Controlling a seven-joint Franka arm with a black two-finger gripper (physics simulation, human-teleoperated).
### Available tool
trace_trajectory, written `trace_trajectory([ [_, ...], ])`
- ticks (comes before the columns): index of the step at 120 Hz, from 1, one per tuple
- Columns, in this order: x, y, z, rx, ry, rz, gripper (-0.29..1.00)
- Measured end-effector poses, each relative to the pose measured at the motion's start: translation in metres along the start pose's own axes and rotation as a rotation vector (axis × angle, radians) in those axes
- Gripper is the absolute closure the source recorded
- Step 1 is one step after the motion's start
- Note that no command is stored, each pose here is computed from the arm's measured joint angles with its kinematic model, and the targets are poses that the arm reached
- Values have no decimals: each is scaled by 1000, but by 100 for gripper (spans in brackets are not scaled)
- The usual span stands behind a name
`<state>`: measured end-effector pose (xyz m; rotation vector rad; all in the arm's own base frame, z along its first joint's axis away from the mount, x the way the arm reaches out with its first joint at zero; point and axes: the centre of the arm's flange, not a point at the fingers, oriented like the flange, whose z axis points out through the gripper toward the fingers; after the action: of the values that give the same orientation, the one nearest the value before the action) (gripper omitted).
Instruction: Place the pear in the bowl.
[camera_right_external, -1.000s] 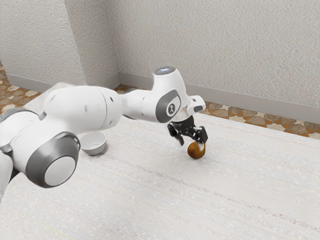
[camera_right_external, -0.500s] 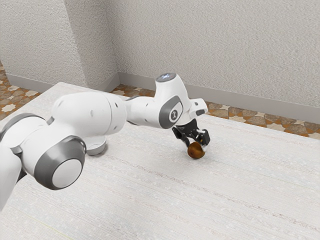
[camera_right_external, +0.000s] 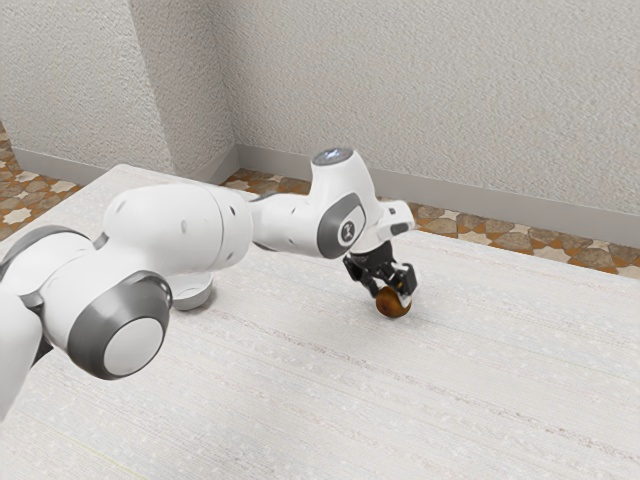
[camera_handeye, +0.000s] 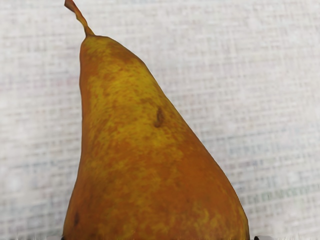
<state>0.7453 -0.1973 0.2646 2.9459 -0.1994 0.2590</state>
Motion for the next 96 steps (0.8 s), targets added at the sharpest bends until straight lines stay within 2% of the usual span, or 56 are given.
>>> trace_trajectory([
  [47, 2, 0, 17, -3, -2, 7, 22],
  [67, 5, 0, 11, -1, 9, 9, 28],
  [96, 1, -14, -54, 28, -2, -17, 38],
])
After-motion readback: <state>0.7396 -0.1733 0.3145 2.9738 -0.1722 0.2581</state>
